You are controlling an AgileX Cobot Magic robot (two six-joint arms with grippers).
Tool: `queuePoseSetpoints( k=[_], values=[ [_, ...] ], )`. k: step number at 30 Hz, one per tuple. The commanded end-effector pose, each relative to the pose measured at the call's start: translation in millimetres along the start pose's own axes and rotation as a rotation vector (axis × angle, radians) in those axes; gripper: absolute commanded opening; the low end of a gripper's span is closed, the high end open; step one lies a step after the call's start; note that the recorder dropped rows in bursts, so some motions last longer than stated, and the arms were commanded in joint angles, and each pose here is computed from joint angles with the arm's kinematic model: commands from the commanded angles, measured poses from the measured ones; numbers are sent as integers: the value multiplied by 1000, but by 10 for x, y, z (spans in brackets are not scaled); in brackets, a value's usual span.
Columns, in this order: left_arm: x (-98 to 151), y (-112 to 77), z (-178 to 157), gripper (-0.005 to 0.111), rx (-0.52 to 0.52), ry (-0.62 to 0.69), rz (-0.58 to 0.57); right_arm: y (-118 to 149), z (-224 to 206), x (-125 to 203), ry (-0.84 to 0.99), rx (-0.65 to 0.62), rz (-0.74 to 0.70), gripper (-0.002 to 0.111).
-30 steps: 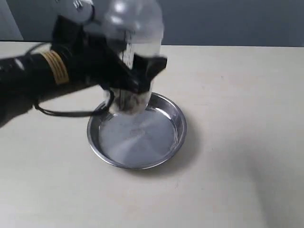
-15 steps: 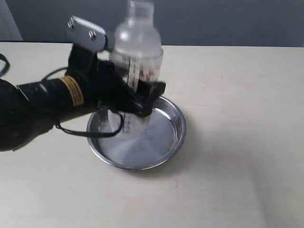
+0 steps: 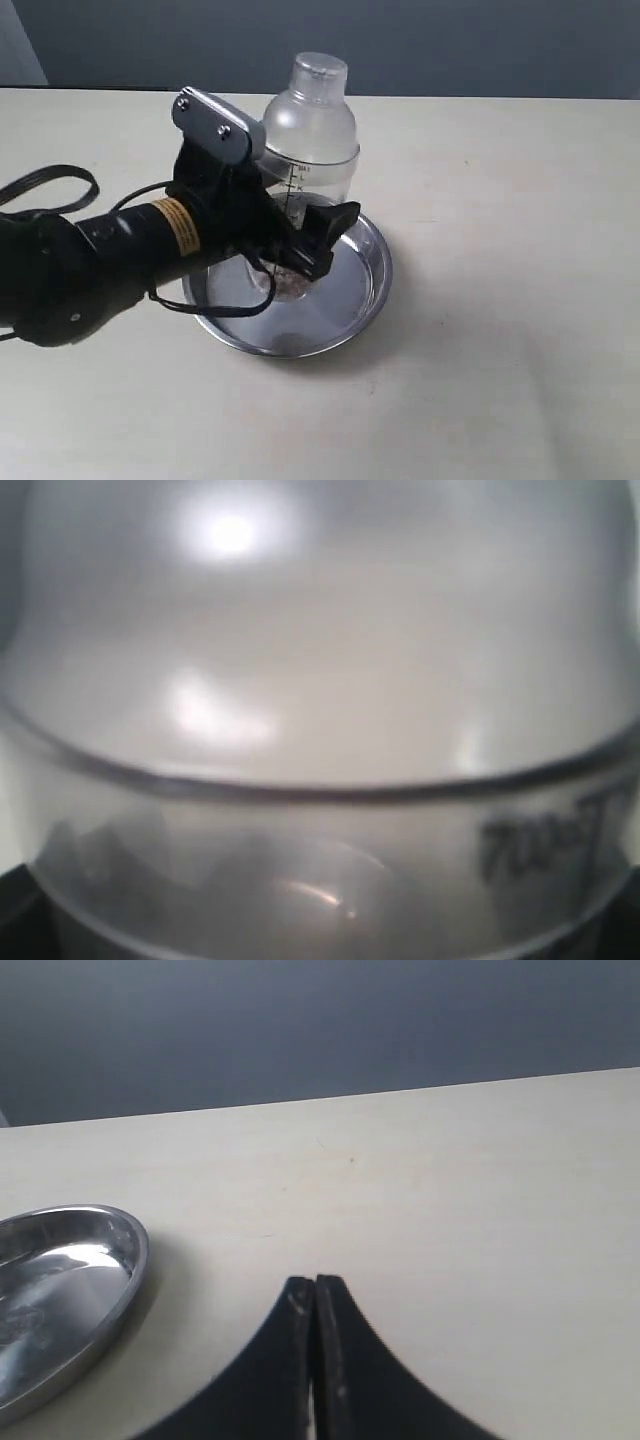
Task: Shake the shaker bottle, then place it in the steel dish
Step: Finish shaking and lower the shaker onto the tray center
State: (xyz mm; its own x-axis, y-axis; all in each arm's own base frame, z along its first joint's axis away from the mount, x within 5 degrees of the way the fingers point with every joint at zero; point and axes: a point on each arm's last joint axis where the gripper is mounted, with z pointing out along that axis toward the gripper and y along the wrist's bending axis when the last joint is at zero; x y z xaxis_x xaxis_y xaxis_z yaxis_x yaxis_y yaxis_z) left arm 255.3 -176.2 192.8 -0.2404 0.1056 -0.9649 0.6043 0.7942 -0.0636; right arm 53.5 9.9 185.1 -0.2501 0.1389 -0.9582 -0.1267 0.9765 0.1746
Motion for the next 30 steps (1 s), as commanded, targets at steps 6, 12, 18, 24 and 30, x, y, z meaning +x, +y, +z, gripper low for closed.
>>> queuePoseSetpoints(
  k=[6,12,18,24,30],
  values=[
    [269,198,264,0,-154,-204,-92,1,-2,-5,-11,-3,-6,-1],
    [492,243,345,0,-186,-184,-110,1,-2,-5,-11,-3,-6,-1],
    [591,255,380,0,-189,-204,-113,1,-2,-5,-11,-3,-6,-1],
    [772,270,423,0,-192,-164,-178,1,-2,-5,-11,-3,-6,-1],
    [896,299,442,0,-217,-129,-185,1,-2,-5,-11,-3,-6,-1]
  ],
)
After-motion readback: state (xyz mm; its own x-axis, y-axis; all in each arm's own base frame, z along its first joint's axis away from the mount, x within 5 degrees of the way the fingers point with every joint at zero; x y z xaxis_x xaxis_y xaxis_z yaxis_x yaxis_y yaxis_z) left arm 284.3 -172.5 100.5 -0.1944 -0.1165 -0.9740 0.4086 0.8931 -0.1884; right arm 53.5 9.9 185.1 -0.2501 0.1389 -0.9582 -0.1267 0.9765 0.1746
